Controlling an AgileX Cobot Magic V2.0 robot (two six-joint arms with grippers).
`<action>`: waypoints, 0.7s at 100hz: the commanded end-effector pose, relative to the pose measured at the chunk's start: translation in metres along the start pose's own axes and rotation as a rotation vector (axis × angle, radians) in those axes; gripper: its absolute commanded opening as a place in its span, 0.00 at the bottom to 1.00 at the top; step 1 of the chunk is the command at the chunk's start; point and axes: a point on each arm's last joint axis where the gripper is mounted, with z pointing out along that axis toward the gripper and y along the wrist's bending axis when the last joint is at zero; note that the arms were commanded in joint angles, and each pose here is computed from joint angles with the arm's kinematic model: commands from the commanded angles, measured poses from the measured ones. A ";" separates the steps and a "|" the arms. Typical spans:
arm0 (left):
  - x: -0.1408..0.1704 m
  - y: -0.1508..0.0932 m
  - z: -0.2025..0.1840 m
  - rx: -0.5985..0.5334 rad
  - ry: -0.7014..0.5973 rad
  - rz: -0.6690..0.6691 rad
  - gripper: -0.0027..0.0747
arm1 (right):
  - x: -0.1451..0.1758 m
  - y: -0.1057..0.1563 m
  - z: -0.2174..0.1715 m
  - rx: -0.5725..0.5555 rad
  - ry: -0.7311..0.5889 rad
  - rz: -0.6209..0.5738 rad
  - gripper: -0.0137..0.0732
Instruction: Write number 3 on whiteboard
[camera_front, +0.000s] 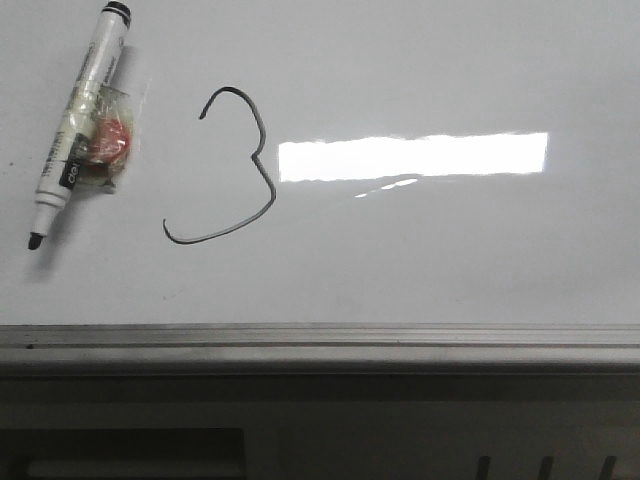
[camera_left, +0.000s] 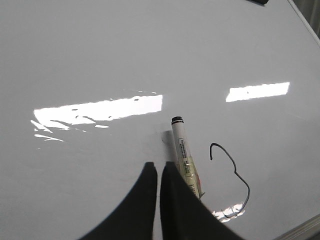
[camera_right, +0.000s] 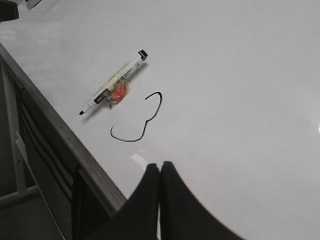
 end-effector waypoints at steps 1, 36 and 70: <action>-0.015 -0.003 -0.004 0.029 -0.104 0.006 0.01 | -0.012 -0.004 -0.002 0.039 -0.100 -0.016 0.08; -0.015 -0.003 -0.004 0.029 -0.104 0.006 0.01 | -0.008 -0.003 -0.002 0.034 -0.084 -0.015 0.08; -0.010 -0.001 -0.003 -0.012 -0.078 0.034 0.01 | -0.008 -0.003 -0.002 0.034 -0.084 -0.015 0.08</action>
